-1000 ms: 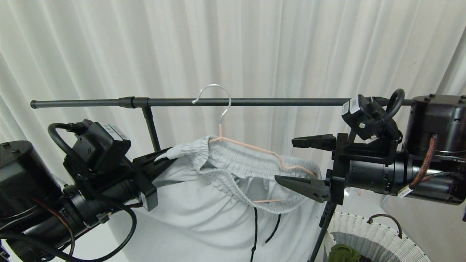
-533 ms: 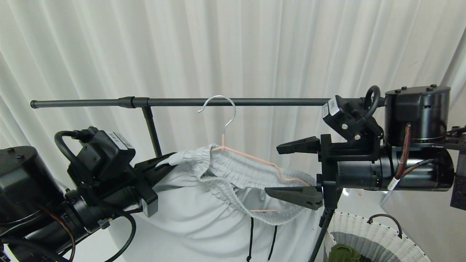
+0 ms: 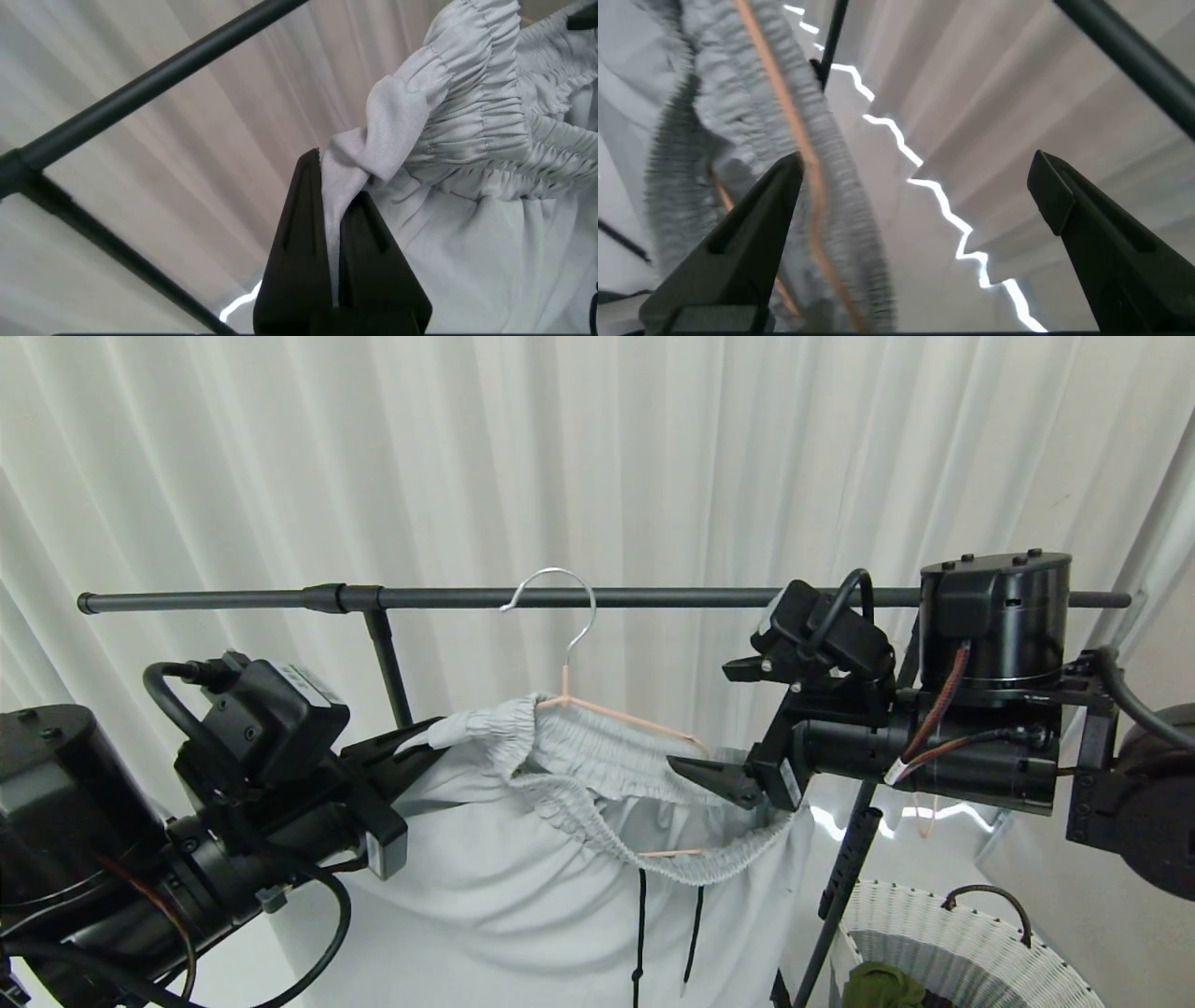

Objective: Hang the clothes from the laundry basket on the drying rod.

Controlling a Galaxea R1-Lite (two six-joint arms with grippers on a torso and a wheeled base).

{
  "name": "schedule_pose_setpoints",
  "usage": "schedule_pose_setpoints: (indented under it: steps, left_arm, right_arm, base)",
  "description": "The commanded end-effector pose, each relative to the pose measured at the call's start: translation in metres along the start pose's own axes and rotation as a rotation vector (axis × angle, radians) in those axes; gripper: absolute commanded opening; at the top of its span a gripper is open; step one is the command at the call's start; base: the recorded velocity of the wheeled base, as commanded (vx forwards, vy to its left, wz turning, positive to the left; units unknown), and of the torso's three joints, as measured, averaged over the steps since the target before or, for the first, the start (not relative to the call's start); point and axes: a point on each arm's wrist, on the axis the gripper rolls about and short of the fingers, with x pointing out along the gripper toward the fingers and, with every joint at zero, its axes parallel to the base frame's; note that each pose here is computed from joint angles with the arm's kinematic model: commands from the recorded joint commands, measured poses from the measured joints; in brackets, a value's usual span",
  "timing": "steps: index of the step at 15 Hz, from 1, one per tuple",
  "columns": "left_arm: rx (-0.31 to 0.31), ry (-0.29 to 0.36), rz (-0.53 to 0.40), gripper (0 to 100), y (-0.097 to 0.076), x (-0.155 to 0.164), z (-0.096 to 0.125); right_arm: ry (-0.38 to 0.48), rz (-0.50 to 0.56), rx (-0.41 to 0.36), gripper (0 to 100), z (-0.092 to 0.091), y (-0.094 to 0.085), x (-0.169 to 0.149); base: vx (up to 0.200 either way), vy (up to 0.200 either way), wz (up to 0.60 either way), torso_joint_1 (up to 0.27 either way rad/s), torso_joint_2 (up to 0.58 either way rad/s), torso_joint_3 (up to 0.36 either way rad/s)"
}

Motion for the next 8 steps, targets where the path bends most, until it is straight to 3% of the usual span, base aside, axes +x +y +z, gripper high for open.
schedule_pose_setpoints:
  steps: [1, 8]
  left_arm:
    - [0.0, 0.007, 0.019, 0, 0.001, 0.004, 0.001]
    - [0.003, 0.012, 0.029, 0, -0.011, 0.016, 0.008]
  right_arm:
    - [0.007, -0.008, -0.01, 100, 0.003, 0.008, 0.01]
    - [-0.001, -0.184, -0.049, 100, 0.011, 0.003, 0.018]
  base:
    - [0.0, 0.0, 0.0, 0.0, 0.0, 0.0]
    - [0.0, 0.0, 0.0, 0.0, 0.0, 0.0]
